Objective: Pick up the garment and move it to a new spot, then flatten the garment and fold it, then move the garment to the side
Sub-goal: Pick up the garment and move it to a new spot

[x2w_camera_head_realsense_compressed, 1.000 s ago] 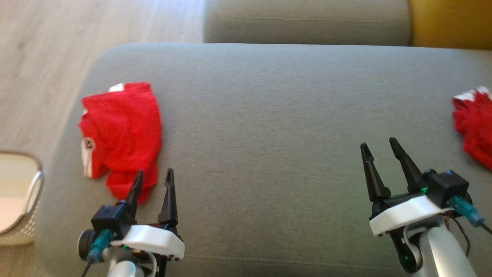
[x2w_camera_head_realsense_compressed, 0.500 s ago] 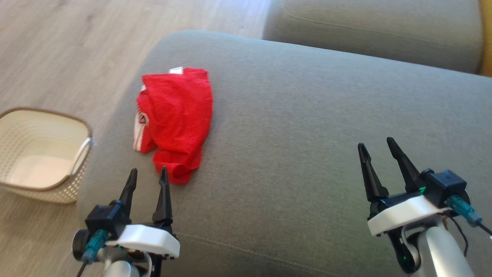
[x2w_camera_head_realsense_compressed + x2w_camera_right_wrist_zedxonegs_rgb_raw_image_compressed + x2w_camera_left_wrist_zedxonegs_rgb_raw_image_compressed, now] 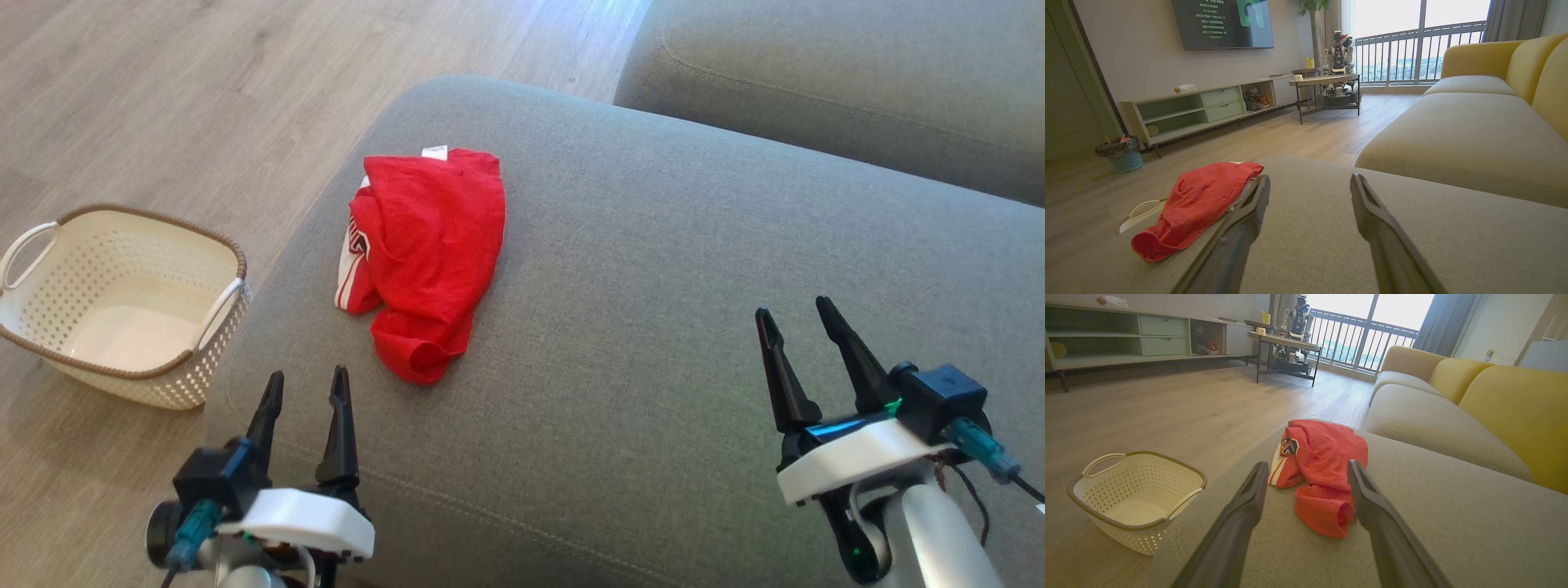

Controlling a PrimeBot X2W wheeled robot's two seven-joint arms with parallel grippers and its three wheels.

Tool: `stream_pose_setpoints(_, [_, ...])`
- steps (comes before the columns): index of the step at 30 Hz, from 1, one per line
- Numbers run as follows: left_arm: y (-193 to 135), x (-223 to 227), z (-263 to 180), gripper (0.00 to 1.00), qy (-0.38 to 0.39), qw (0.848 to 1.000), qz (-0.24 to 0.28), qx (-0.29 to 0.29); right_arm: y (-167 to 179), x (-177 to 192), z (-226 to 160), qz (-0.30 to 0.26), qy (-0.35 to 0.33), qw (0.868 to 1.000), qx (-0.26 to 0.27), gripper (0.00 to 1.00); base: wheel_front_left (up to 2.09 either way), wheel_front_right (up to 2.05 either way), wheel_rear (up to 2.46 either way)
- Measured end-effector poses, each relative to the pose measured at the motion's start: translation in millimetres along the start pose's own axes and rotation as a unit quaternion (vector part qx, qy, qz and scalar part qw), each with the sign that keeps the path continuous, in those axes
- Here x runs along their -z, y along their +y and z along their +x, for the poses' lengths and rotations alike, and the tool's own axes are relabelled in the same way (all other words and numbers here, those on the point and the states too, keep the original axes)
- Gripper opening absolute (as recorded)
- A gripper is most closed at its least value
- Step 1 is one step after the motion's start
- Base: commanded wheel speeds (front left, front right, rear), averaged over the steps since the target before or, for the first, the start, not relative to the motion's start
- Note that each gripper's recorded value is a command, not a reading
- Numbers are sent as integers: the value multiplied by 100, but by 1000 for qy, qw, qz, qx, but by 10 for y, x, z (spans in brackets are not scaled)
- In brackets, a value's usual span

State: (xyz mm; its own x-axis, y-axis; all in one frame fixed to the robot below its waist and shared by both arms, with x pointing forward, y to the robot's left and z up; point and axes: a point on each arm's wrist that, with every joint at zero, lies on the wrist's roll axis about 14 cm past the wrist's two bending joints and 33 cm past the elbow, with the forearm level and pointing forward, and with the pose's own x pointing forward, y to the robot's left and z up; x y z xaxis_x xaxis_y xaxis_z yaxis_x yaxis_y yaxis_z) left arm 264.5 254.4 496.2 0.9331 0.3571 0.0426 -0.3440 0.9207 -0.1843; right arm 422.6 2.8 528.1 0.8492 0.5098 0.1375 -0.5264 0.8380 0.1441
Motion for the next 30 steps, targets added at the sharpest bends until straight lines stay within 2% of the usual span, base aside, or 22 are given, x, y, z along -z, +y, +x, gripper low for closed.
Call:
stream_pose_setpoints(13, [44, -15, 25, 100, -1, 1000, 2, -7, 1, 48, -2, 3, 6, 1000, -1, 100, 0, 0, 0])
stream_pose_setpoints(21, [68, 71, 142, 100, 16, 1000, 15, -11, -163, 185, -11, -1, 20, 1000, 17, 100, 0, 0, 0])
stream_pose_setpoints(30, [-75, 156, 904, 100, 36, 997, 53, 36, -530, 217, 185, -26, 18, 998, 47, 100, 0, 0, 0])
